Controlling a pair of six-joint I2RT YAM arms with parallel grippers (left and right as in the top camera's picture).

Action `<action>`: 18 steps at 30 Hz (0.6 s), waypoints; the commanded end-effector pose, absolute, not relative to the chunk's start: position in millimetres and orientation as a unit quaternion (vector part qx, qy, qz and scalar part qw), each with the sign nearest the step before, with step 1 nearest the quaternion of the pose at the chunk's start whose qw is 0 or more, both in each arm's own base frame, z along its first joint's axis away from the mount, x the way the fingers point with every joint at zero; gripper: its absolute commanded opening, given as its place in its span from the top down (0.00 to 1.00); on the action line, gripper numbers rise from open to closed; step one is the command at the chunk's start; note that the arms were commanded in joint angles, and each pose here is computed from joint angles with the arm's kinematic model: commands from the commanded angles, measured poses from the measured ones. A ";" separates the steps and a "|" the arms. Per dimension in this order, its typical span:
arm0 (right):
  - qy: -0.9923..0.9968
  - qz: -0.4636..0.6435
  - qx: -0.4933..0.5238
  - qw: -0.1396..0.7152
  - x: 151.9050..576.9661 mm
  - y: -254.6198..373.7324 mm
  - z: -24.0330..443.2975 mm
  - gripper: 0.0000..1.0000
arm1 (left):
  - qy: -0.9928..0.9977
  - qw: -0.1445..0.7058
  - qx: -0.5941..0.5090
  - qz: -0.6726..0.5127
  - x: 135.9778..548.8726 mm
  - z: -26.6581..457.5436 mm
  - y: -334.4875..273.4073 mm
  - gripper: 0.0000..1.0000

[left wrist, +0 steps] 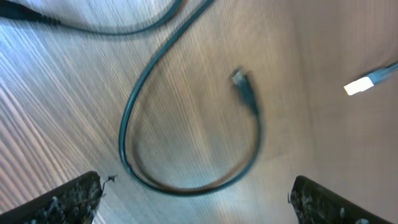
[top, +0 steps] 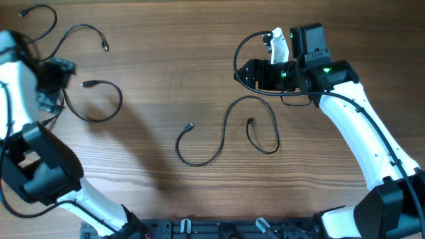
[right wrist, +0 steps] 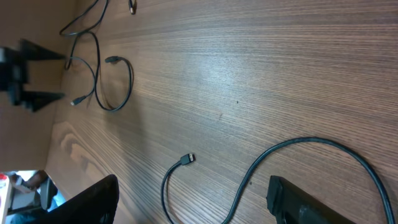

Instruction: Untangle cables

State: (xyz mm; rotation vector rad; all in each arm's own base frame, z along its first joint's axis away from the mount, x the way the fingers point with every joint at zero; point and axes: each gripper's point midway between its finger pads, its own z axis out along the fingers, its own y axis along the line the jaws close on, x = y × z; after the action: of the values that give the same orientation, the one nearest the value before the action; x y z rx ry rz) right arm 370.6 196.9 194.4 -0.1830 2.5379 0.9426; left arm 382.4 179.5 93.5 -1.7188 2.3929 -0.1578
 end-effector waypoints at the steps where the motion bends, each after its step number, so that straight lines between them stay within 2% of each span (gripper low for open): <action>1: 0.915 0.333 -0.064 0.217 369.2 195.3 196.5 0.22 | 0.786 0.060 -0.614 0.030 350.8 57.8 185.3 0.02; 11: 0.914 0.334 -0.065 0.222 371.3 195.8 198.1 0.22 | 0.787 0.051 -0.614 0.008 340.9 14.4 170.6 0.05; 13: 0.914 0.334 -0.065 0.222 371.3 195.8 198.1 0.22 | 0.787 0.050 -0.614 0.009 338.6 9.8 169.6 0.12; 15: 0.914 0.334 -0.065 0.222 371.4 195.9 198.1 0.23 | 0.788 0.043 -0.614 0.008 335.4 7.2 166.3 0.26; 18: 0.913 0.335 -0.065 0.224 371.9 196.0 198.5 0.22 | 0.790 0.042 -0.612 0.008 335.0 1.2 159.7 0.27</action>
State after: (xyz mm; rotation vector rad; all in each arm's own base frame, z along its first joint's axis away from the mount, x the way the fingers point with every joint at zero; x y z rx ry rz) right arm 371.8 196.0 194.2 -0.1808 2.5361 0.9324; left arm 338.1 169.7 12.8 -1.8643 2.3952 0.0275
